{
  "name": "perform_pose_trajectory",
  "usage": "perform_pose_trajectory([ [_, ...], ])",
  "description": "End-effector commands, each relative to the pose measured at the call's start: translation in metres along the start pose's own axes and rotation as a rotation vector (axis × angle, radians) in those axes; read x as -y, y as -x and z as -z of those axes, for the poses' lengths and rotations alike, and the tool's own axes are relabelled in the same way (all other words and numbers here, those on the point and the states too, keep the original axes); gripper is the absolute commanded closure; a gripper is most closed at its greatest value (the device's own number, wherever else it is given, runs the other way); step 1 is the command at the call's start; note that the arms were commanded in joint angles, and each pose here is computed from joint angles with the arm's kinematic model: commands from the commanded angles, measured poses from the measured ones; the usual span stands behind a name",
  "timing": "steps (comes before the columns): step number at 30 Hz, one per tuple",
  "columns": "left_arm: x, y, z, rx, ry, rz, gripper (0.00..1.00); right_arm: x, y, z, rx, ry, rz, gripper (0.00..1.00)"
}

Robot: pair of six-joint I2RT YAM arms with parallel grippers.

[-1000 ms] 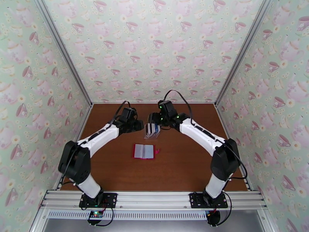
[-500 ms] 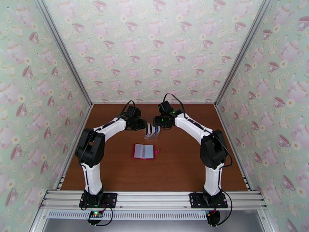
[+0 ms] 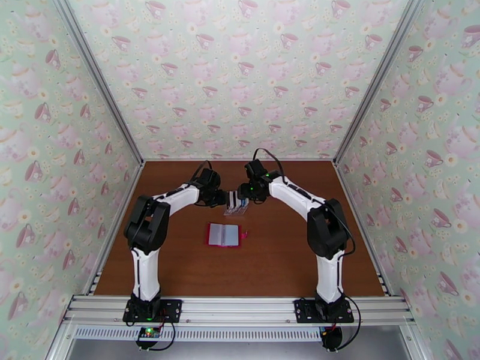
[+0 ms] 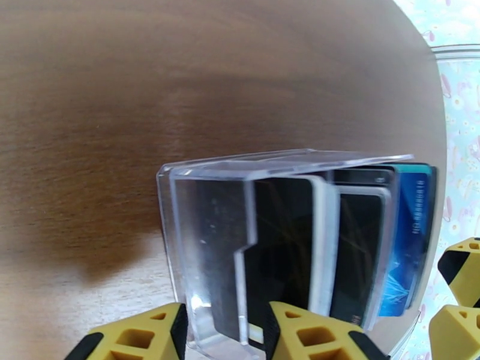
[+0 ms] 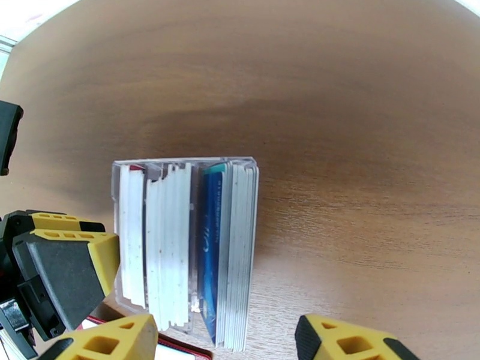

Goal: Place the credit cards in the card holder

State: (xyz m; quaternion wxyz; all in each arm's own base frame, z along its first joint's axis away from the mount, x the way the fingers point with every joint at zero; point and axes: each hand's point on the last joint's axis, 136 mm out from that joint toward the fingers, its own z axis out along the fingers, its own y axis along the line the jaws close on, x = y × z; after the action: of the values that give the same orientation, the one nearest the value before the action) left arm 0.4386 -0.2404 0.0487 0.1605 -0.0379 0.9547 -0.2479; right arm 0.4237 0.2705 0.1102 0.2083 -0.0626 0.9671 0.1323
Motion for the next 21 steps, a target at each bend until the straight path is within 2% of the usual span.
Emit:
perform_pose_trajectory([
  [1,0.002,0.003,-0.005,-0.012,-0.012,-0.014,0.62,0.002,-0.001,-0.005,-0.012,-0.022,0.016,0.35],
  [7,-0.003,-0.002,-0.011,-0.024,-0.006,-0.006,0.70,0.005,-0.002,-0.012,-0.024,-0.044,0.024,0.35],
  [21,-0.006,-0.007,-0.014,-0.034,-0.011,0.011,0.71,0.015,0.007,-0.024,-0.028,-0.118,0.058,0.36],
])
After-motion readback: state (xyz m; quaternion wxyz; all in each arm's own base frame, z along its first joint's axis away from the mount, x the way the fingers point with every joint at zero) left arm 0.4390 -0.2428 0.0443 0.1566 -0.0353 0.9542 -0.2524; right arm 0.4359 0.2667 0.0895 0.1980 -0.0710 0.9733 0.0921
